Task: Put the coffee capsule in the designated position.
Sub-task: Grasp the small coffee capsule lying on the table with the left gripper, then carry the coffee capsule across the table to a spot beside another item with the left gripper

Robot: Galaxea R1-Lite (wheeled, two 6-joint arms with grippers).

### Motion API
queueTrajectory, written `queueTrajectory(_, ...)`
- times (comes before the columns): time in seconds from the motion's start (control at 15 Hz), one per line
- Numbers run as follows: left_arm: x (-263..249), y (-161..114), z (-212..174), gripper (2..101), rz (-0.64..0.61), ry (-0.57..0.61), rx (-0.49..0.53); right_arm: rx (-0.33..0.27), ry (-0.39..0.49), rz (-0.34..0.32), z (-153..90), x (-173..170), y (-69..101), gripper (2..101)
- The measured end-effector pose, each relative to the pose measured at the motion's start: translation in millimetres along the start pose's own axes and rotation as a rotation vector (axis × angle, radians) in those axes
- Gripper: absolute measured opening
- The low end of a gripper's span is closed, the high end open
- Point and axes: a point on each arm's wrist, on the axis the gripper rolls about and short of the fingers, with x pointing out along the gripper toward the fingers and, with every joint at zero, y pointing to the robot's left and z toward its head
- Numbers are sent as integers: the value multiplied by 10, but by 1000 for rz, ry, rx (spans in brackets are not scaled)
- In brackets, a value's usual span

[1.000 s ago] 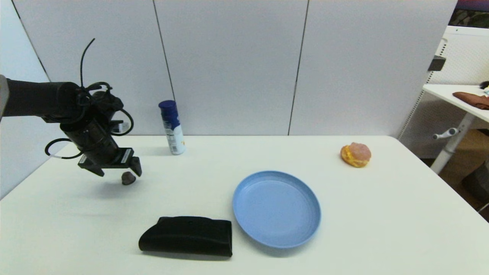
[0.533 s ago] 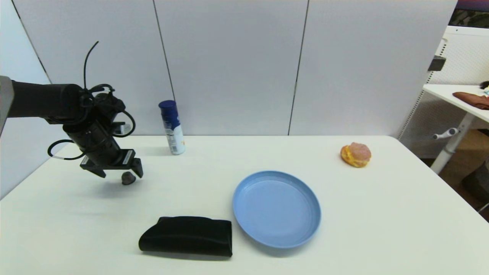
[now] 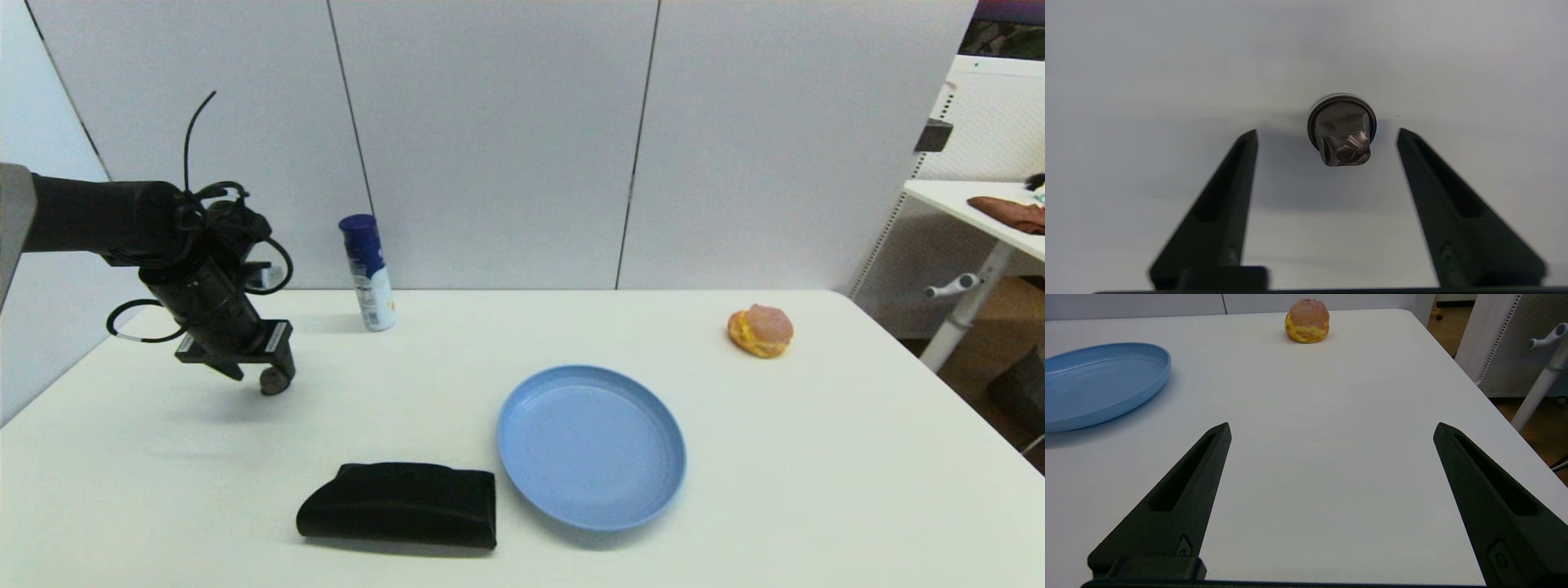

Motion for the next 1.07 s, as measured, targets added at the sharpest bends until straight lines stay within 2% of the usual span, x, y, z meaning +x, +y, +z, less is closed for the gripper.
queueTrajectory(0.2, 2, -7, -3, 459, -22, 2, 1, 0, 0, 0, 0, 0, 0, 980)
queueTrajectory(0.27, 3, -8, -6, 347, -30, 4, 1, 0, 0, 0, 0, 0, 0, 980)
queueTrajectory(0.33, 1, -9, -7, 146, -32, 4, 1, 0, 0, 0, 0, 0, 0, 980)
queueTrajectory(0.8, -78, -25, 8, 148, -41, -23, 5, 0, 0, 0, 0, 0, 0, 980)
queueTrajectory(1.07, -462, -289, 226, 148, -115, -202, 62, 0, 0, 0, 0, 0, 0, 980)
